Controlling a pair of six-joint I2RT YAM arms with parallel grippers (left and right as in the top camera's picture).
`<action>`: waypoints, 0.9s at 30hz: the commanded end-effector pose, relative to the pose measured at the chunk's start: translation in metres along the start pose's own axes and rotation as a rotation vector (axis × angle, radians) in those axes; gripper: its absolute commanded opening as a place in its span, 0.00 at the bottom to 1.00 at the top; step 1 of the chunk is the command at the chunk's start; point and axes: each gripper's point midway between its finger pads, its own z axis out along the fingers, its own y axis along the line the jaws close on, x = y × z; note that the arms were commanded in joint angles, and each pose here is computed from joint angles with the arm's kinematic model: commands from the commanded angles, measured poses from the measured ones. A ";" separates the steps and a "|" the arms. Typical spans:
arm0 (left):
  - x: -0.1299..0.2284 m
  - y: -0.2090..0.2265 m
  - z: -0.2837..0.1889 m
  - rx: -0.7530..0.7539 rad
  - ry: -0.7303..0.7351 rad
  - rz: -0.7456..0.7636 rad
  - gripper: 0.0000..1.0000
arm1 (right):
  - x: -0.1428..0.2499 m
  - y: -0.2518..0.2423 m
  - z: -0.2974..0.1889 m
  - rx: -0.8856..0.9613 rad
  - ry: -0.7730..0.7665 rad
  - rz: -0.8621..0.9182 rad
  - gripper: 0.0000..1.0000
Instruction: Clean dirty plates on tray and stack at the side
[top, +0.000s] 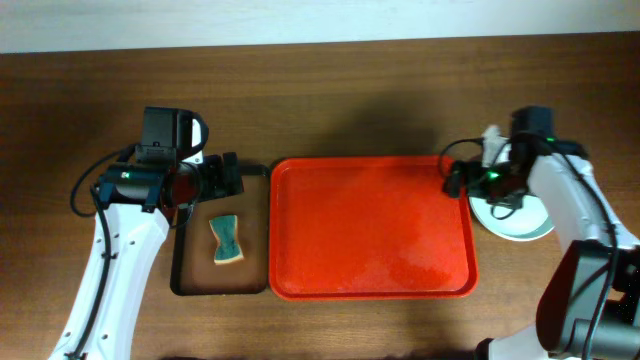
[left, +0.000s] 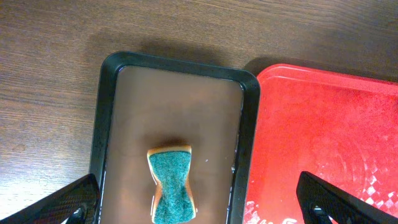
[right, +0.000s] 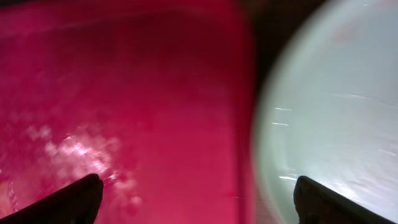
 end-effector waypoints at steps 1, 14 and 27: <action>-0.002 0.001 -0.002 -0.006 -0.008 0.006 0.99 | 0.002 0.018 0.003 -0.001 0.008 -0.086 0.99; -0.002 0.001 -0.002 -0.006 -0.008 0.006 0.99 | 0.003 0.023 0.004 -0.003 0.010 -0.101 0.99; -0.002 0.001 -0.002 -0.006 -0.008 0.006 0.99 | 0.039 0.171 -0.168 -0.176 -0.518 -0.557 0.98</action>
